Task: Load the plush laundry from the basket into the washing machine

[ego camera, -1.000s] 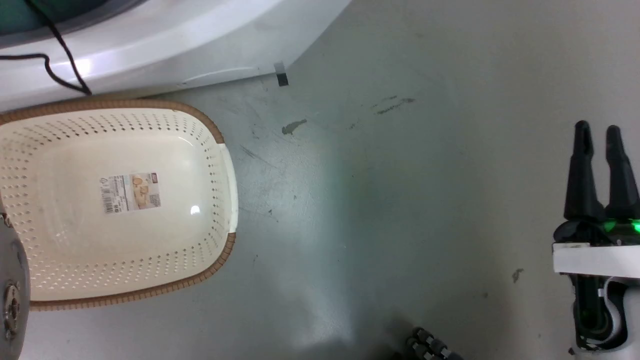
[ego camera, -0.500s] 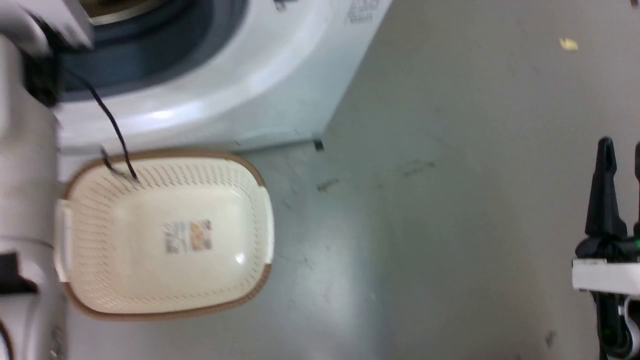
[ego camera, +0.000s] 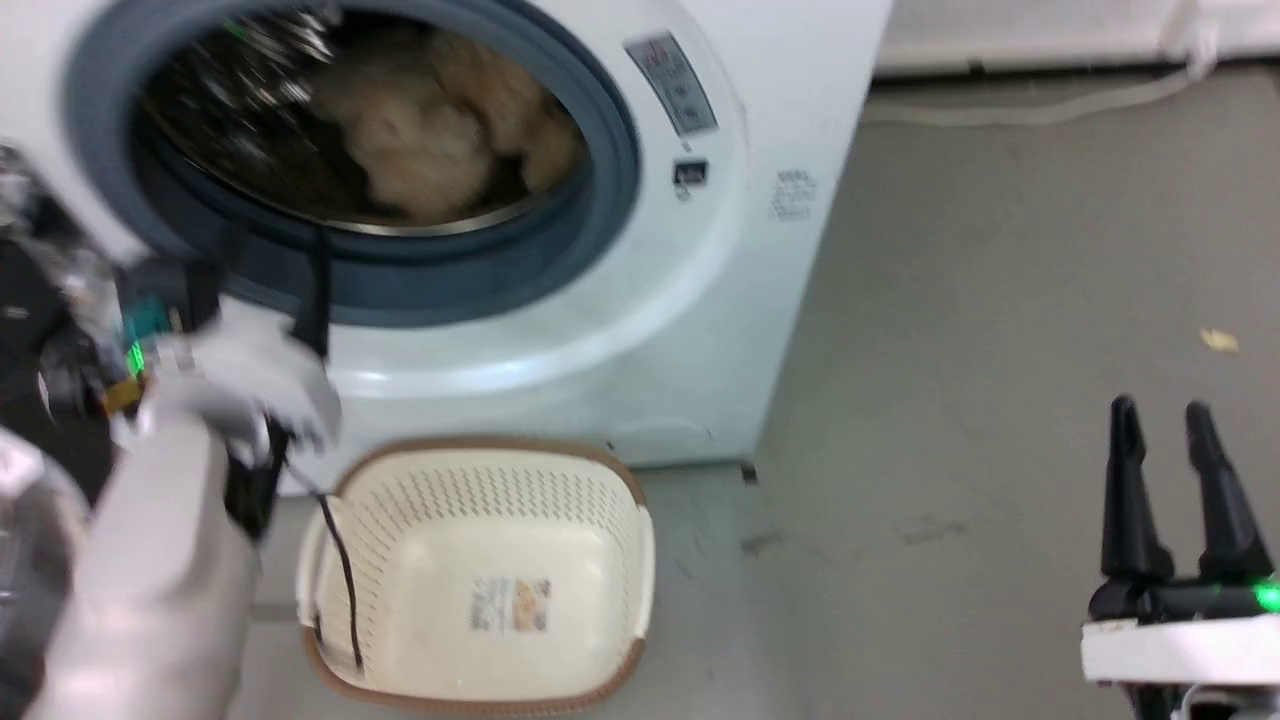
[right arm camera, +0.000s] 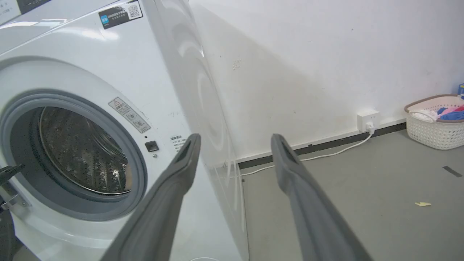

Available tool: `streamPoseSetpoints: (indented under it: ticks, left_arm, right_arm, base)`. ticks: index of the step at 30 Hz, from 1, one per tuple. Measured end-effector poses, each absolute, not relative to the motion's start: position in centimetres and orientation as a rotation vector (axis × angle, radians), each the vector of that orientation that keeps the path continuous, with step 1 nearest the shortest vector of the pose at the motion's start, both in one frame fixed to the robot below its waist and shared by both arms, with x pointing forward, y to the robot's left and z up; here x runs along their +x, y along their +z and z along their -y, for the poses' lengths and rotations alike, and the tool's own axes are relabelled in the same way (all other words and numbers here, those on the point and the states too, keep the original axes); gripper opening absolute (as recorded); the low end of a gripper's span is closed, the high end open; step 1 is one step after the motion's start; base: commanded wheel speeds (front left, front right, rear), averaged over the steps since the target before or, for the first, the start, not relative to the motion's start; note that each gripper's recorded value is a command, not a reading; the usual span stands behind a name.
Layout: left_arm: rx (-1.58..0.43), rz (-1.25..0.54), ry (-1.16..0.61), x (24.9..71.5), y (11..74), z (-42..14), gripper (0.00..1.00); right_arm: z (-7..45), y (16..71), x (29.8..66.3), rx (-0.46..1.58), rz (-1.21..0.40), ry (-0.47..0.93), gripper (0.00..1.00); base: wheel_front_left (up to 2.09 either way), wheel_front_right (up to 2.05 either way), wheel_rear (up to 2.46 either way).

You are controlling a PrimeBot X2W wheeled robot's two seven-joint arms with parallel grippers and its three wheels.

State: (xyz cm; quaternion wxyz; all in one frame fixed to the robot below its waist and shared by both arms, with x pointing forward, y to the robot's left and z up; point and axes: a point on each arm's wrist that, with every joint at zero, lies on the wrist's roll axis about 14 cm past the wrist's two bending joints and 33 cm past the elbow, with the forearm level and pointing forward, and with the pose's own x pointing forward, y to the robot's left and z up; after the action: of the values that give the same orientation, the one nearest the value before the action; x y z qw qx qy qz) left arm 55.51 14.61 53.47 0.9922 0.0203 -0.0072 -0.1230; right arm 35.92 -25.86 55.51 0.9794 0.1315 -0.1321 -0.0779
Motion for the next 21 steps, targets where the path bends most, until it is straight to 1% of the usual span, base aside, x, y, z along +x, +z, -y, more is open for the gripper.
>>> streamPoseSetpoints:
  ticks: [7,12,15,21]
  left_arm:
    - [-0.042,0.072,-0.211,47.5,54.1,-16.8,1.0]
    - [-0.091,0.078,-0.157,42.0,52.9,-17.5,1.0]
    - [-0.121,0.086,-0.126,39.5,52.3,-17.5,1.0]
    - [-0.113,0.047,-0.121,36.1,50.4,-16.7,1.0]
  right_arm:
    - [22.3,56.2,34.3,0.275,0.279,-0.059,1.0]
    - [19.6,55.8,33.9,0.231,0.253,0.034,1.0]
    - [18.8,55.3,33.9,0.18,0.231,0.068,1.0]
    - [17.9,54.6,33.8,0.163,0.21,0.088,1.0]
  base:
    - [0.0,0.0,0.0]
    - [0.0,0.0,0.0]
    - [0.0,0.0,0.0]
    - [0.0,0.0,0.0]
